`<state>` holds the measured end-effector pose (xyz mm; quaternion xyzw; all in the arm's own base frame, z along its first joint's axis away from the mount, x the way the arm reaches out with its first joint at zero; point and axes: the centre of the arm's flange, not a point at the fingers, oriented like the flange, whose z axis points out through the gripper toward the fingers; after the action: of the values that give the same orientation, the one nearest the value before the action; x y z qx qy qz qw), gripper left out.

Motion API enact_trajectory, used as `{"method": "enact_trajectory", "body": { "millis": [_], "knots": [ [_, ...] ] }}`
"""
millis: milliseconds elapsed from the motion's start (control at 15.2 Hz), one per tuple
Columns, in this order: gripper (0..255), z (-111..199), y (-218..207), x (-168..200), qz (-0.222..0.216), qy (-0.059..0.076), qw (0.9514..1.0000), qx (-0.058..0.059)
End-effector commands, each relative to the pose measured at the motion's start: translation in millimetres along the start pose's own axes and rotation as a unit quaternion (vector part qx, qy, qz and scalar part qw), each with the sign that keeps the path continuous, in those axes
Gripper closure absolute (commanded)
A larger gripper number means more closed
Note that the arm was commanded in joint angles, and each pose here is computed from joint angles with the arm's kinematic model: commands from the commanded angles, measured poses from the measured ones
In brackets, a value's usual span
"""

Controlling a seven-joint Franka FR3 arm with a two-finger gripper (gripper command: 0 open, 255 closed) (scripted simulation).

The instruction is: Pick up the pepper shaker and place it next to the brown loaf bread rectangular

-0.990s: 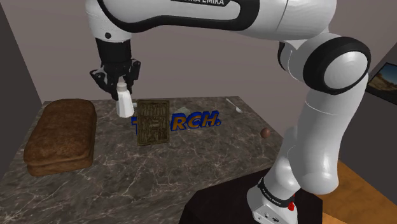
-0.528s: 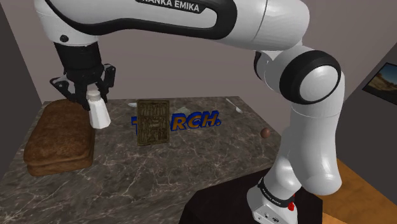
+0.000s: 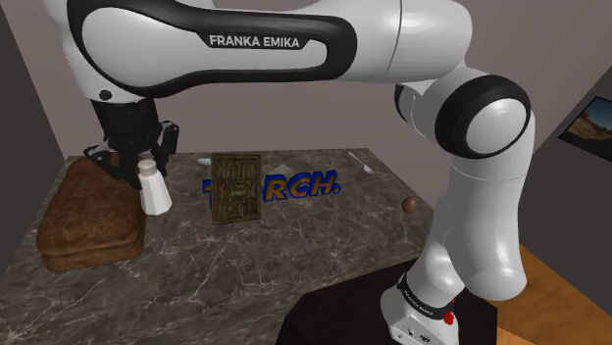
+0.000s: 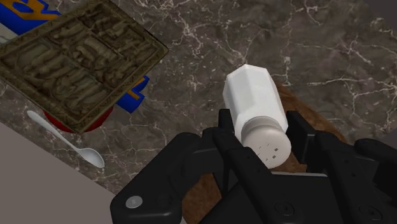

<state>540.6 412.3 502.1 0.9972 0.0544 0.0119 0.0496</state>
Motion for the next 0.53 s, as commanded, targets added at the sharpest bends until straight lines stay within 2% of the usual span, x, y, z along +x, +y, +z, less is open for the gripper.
{"method": "enact_trajectory", "body": {
  "millis": [0,462],
  "knots": [
    [255,9.8,-1.4,-0.6,0.0,0.0,1.0,0.0],
    [255,46.6,-5.1,-1.3,0.0,0.0,1.0,0.0]
  ]
}}
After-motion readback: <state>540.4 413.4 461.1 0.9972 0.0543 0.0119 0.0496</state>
